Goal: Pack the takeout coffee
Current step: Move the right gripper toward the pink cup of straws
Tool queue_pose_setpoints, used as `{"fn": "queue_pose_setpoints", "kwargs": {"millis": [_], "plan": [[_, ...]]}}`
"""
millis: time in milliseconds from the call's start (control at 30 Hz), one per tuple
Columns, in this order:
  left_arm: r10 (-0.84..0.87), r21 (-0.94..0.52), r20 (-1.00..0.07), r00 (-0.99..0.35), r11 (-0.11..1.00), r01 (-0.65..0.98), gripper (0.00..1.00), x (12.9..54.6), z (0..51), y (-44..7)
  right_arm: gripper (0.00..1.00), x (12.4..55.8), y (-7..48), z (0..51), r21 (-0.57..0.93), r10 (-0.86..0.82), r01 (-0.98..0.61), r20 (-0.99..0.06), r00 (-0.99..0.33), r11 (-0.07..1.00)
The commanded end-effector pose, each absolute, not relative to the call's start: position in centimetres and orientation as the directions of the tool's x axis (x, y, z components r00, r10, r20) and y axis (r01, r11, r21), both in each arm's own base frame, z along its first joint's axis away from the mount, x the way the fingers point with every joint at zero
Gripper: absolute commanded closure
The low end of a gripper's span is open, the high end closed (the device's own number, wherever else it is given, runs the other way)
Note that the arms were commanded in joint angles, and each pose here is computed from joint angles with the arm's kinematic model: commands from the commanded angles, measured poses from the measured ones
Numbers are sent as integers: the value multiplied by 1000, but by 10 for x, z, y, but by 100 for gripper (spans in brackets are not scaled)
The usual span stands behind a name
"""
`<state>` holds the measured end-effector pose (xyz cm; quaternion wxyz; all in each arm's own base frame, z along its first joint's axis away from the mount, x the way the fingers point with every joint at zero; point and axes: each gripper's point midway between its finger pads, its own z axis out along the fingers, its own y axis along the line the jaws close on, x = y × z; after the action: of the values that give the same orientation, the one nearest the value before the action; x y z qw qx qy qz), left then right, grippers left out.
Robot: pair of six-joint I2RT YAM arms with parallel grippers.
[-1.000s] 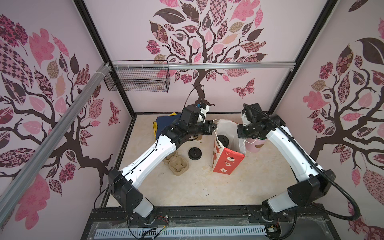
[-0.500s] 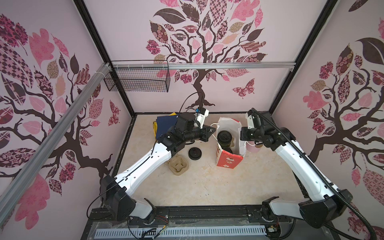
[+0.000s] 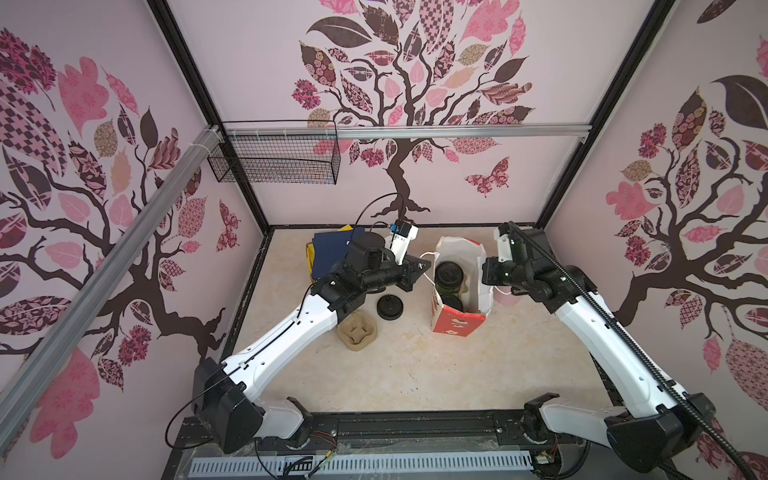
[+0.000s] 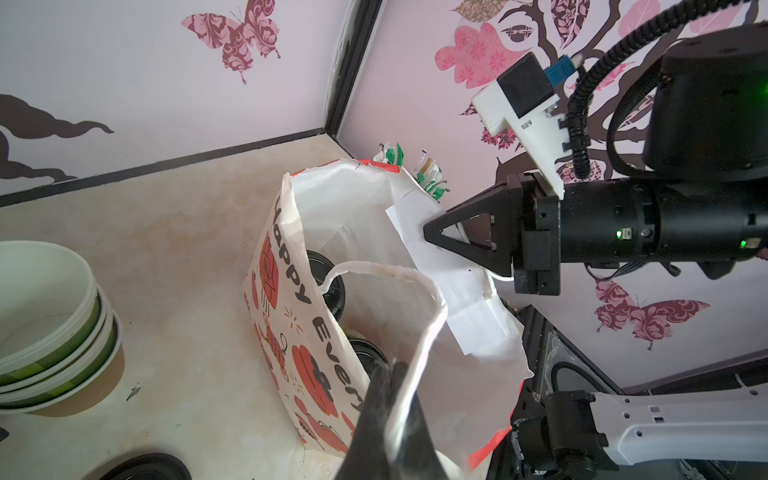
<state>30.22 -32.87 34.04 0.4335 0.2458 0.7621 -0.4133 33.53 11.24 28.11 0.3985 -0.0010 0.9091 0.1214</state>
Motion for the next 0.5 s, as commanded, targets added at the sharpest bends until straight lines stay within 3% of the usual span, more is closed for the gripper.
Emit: {"fn": "queue_pose_setpoints", "kwargs": {"millis": [0, 467], "plan": [[-15, -450, -849, -528, 544, 708, 100, 306, 344, -325, 100, 337, 111, 285, 227, 111, -76, -708, -697, 971], [-88, -612, -733, -675, 518, 598, 100, 328, 356, -326, 100, 336, 118, 268, 253, 145, -1, -558, -817, 968]]}}
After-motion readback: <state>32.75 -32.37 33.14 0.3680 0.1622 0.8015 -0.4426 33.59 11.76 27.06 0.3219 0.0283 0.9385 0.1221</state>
